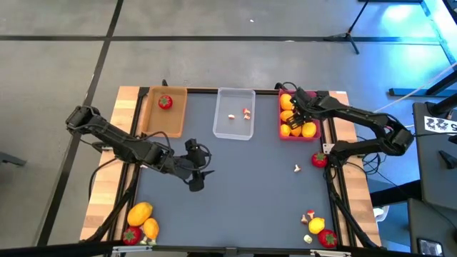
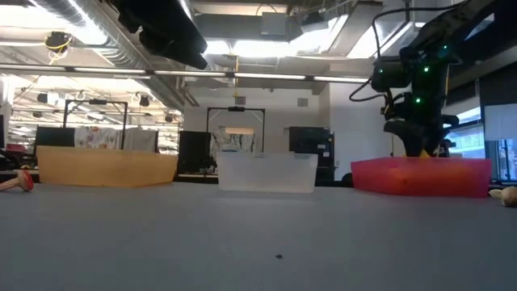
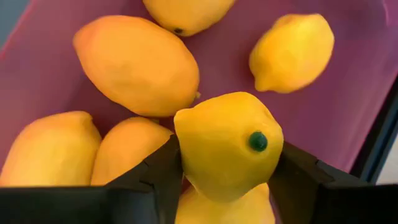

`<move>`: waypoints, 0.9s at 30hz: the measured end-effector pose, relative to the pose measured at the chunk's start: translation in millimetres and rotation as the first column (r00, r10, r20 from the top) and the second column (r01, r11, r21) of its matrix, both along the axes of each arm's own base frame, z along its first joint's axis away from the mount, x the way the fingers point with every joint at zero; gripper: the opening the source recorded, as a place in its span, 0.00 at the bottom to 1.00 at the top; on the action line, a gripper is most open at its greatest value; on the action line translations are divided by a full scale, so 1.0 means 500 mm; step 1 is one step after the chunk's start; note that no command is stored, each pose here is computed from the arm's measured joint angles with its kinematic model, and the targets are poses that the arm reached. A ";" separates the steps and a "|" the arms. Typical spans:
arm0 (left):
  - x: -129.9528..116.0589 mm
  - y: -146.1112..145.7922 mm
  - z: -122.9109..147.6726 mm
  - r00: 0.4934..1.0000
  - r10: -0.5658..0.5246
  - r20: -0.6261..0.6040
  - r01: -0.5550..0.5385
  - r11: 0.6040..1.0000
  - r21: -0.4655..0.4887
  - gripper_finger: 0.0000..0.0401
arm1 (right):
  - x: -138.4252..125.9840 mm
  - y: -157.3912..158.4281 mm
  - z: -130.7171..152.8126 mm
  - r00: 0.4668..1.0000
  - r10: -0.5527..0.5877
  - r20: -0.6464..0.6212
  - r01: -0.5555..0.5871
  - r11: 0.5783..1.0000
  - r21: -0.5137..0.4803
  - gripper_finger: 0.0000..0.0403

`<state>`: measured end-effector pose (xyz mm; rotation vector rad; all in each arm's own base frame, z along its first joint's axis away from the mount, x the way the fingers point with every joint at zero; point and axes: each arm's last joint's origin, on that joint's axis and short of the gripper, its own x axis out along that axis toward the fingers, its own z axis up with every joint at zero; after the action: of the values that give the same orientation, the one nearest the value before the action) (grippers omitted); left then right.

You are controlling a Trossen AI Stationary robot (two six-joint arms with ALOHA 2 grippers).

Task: Sort produce into baskets
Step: Put the lemon into the pink bin, then put the mushroom into the transparent bin

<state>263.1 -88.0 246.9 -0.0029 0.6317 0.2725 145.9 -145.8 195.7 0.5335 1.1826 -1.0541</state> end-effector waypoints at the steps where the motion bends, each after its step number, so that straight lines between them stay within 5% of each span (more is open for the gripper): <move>1: 0.000 0.000 0.000 1.000 -0.006 -0.003 0.006 1.000 0.007 0.73 | 0.002 -0.002 -0.002 1.000 0.000 0.001 0.000 1.000 -0.003 0.53; 11: 0.001 0.000 0.001 1.000 -0.020 -0.001 0.020 0.999 0.025 0.73 | 0.006 -0.006 0.013 0.999 0.022 -0.034 -0.022 1.000 0.002 0.77; 19: 0.001 0.001 0.002 1.000 0.001 0.007 -0.002 1.000 0.031 0.73 | 0.028 0.042 0.109 0.990 0.133 0.056 -0.133 0.991 0.001 0.76; 27: 0.001 0.001 0.002 1.000 0.001 0.007 -0.001 0.999 0.032 0.73 | 0.056 0.141 0.137 0.951 0.263 0.162 -0.281 0.954 0.102 0.72</move>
<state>263.7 -87.6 247.6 0.0262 0.6206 0.2837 173.7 -75.2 264.4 0.5177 1.1577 -0.6972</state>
